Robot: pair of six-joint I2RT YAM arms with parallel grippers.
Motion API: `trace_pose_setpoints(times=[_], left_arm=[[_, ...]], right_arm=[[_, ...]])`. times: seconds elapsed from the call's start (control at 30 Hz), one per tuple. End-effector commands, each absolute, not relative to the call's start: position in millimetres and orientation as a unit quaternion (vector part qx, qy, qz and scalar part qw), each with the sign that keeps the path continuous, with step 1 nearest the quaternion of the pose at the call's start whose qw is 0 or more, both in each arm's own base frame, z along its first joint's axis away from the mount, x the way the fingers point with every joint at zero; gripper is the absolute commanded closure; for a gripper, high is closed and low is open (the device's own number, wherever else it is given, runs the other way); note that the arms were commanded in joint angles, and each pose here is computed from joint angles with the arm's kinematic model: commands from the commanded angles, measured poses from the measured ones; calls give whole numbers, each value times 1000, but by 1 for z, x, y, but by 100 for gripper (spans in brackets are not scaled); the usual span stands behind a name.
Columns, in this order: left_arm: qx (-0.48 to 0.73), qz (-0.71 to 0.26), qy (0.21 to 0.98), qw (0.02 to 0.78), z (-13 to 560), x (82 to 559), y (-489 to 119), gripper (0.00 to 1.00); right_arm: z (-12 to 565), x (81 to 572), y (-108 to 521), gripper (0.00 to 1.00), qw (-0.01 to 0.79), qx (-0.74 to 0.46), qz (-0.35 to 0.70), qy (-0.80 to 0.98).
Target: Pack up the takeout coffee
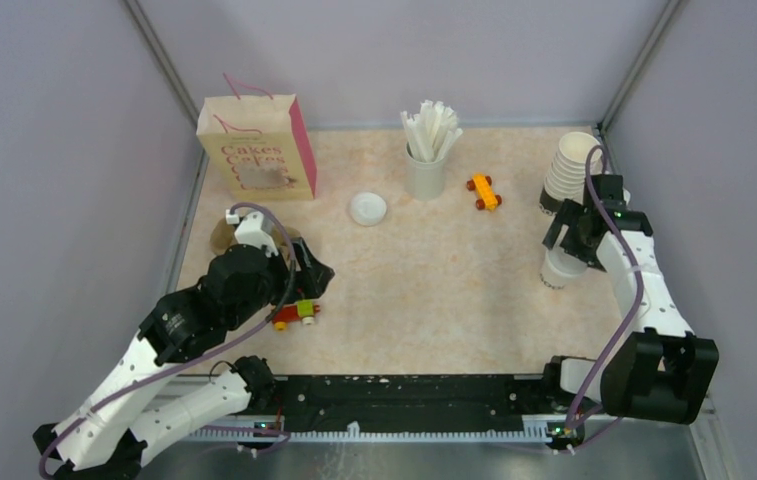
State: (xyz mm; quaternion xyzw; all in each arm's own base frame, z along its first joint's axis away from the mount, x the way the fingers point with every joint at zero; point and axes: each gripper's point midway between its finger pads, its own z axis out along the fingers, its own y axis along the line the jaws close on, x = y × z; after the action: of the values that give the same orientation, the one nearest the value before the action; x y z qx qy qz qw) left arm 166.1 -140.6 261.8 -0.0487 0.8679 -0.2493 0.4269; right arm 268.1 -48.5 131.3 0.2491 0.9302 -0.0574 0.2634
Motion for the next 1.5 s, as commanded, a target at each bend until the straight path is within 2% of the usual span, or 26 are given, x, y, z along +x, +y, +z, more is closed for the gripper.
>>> trace_pose_setpoints(times=[0.0,0.13,0.33,0.6,0.8,1.0,1.1,1.2,1.3,1.47], left_arm=[[-44,-259,853,451,283,166,-136,1],[-40,-260,853,450,282,162,-133,1],[-31,-263,852,452,280,159,-132,1],[21,-233,875,423,275,166,-147,1],[36,-252,860,441,296,181,-166,1],[-1,-188,868,460,310,214,-164,1],[-23,-159,865,476,319,235,-164,1],[-86,-102,863,487,326,263,-137,1],[-156,-111,859,474,334,299,-104,1],[-219,-42,843,489,343,349,-39,1]], right_arm=[[143,275,-50,10,290,256,-48,921],[171,276,-49,5,311,259,-42,914],[230,264,-40,3,336,260,-18,905],[290,237,46,3,372,184,126,901],[278,198,70,2,336,131,151,920],[285,179,63,2,388,61,144,908],[282,178,69,1,407,113,182,888],[266,169,83,1,396,106,223,885],[265,164,92,1,391,87,249,882],[249,163,93,5,352,52,230,906]])
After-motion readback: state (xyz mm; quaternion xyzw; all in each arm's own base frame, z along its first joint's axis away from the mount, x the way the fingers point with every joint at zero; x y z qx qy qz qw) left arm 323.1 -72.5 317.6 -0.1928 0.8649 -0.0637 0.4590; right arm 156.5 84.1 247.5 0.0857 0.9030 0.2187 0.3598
